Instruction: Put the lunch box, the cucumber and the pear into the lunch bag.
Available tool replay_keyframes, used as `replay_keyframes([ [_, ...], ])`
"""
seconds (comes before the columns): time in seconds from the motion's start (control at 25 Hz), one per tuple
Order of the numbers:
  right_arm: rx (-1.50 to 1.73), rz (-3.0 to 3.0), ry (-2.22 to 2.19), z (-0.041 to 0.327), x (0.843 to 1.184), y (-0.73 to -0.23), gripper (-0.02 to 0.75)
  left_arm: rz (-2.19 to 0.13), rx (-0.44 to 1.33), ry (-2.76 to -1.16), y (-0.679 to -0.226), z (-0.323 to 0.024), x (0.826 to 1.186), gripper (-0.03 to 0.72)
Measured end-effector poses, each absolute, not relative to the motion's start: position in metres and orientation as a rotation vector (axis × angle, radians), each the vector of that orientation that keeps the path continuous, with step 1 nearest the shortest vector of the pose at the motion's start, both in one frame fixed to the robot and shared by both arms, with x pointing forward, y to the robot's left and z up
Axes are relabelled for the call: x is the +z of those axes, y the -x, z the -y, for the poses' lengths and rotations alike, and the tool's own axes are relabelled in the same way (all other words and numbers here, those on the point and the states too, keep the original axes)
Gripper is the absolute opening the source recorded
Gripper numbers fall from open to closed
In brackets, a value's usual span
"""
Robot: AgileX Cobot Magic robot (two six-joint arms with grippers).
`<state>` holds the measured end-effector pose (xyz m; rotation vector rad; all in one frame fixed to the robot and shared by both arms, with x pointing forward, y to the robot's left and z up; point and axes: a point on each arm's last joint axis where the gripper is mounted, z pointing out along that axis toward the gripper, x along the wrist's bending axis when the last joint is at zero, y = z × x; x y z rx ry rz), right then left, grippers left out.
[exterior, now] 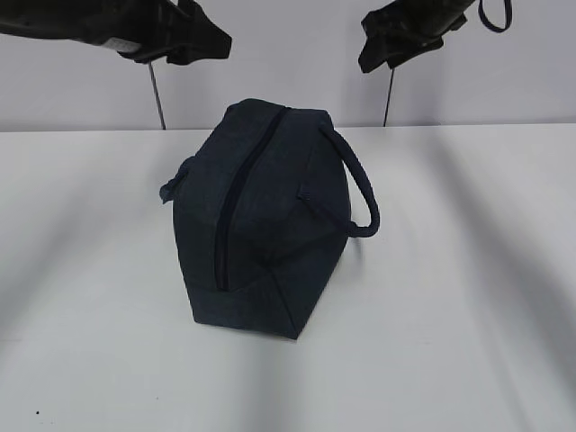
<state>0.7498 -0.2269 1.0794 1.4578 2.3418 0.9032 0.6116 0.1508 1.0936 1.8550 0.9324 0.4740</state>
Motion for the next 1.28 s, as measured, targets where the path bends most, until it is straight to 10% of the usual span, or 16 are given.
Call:
replay_keyframes([
  [0.84,1.166,-1.969,-1.342,0.238,1.272,-0.631,0.397,-1.277,0.464,-2.092,-0.544,-0.198,1.139,0.414],
  [1.28,1.036,-1.999,-1.468,0.250,1.274,-0.562,0.397,-1.268,0.543,-1.985,-0.497,-0.213,1.186,0.414],
])
